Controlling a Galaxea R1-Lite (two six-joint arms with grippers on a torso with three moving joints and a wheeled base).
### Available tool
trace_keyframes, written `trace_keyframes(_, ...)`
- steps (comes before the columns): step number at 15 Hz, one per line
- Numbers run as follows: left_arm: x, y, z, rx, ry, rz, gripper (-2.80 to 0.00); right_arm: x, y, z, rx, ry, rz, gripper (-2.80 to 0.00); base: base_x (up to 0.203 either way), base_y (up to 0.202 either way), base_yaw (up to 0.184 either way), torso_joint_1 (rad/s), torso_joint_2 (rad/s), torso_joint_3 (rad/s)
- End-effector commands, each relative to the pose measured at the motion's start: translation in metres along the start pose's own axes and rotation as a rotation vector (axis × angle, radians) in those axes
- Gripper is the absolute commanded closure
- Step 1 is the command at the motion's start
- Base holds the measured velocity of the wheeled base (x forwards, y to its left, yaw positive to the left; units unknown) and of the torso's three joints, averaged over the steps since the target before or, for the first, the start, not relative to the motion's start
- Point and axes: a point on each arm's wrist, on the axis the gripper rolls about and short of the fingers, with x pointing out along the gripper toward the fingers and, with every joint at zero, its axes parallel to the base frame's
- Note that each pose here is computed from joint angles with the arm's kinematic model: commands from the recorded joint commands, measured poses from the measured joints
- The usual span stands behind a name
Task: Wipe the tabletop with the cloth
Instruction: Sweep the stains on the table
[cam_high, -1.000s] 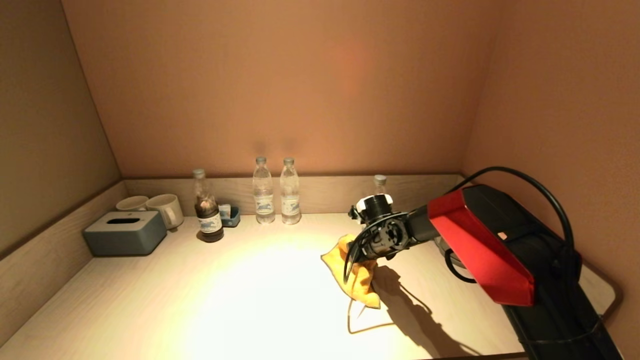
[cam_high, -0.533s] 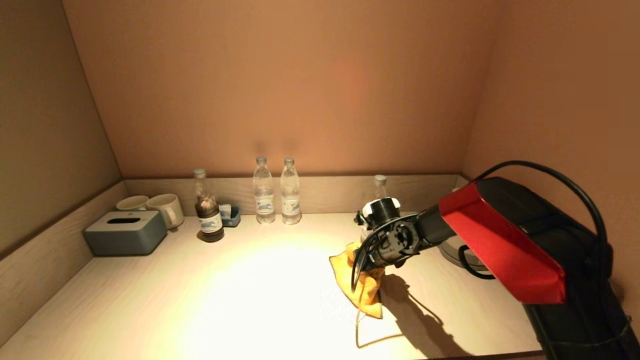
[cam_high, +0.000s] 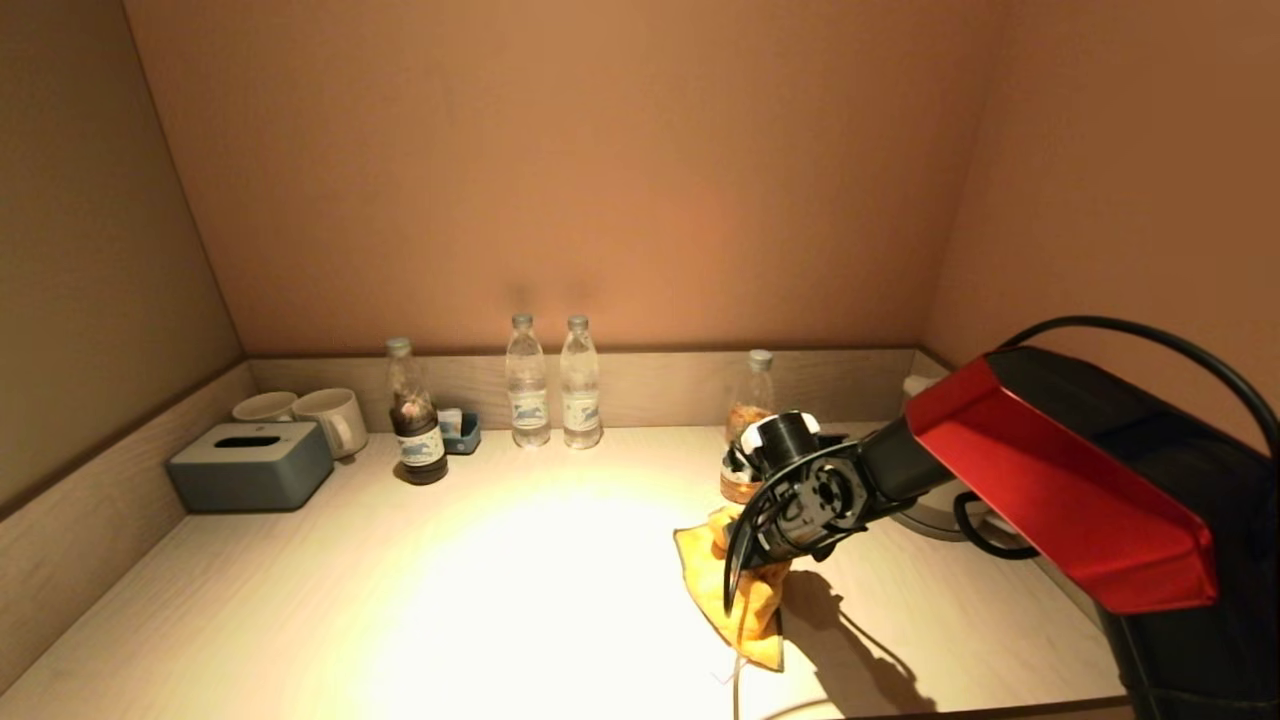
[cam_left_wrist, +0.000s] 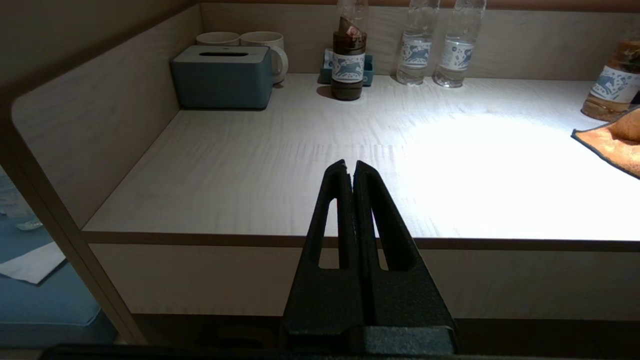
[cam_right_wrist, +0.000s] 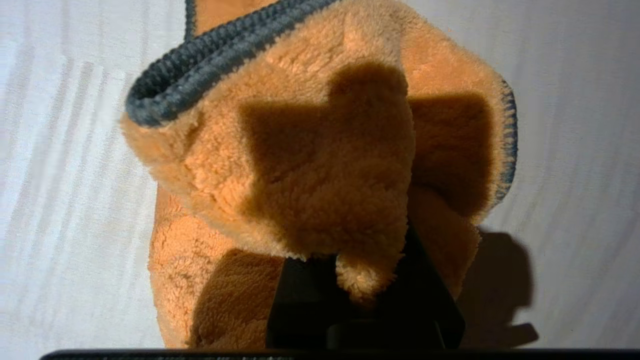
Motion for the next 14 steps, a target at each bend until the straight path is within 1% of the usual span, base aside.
trace_keyframes(1, 0.000, 0.000, 0.000, -0.001, 0.000, 0.001, 0.00, 0.005, 0.016, -0.002, -0.032, 0.012, 0.022, 0.00, 0.000, 0.000, 0.000, 0.000, 0.00, 0.000)
trace_keyframes(2, 0.000, 0.000, 0.000, -0.001, 0.000, 0.001, 0.00, 0.005, 0.016, -0.002, -0.032, 0.012, 0.022, 0.00, 0.000, 0.000, 0.000, 0.000, 0.00, 0.000)
trace_keyframes(5, 0.000, 0.000, 0.000, -0.001, -0.002, 0.001, 0.00, 0.031, 0.049, 0.000, -0.088, 0.016, 0.062, 0.00, 0.000, 0.000, 0.000, 0.000, 0.00, 0.000)
trace_keyframes(6, 0.000, 0.000, 0.000, -0.001, -0.002, 0.001, 0.00, 0.034, 0.060, 0.002, -0.107, 0.008, 0.075, 0.00, 0.000, 0.000, 0.000, 0.000, 0.00, 0.000)
trace_keyframes(10, 0.000, 0.000, 0.000, -0.001, 0.000, 0.001, 0.00, 0.037, 0.088, 0.009, -0.153, -0.026, 0.111, 0.00, 0.000, 0.000, 0.000, 0.000, 0.00, 0.000)
trace_keyframes(11, 0.000, 0.000, 0.000, -0.001, -0.002, 0.001, 0.00, 0.038, 0.104, 0.012, -0.177, -0.042, 0.131, 0.00, 0.000, 0.000, 0.000, 0.000, 0.00, 0.000)
trace_keyframes(14, 0.000, 0.000, 0.000, -0.001, -0.002, 0.001, 0.00, 0.039, 0.129, 0.020, -0.212, -0.064, 0.162, 0.00, 0.000, 0.000, 0.000, 0.000, 0.00, 0.000)
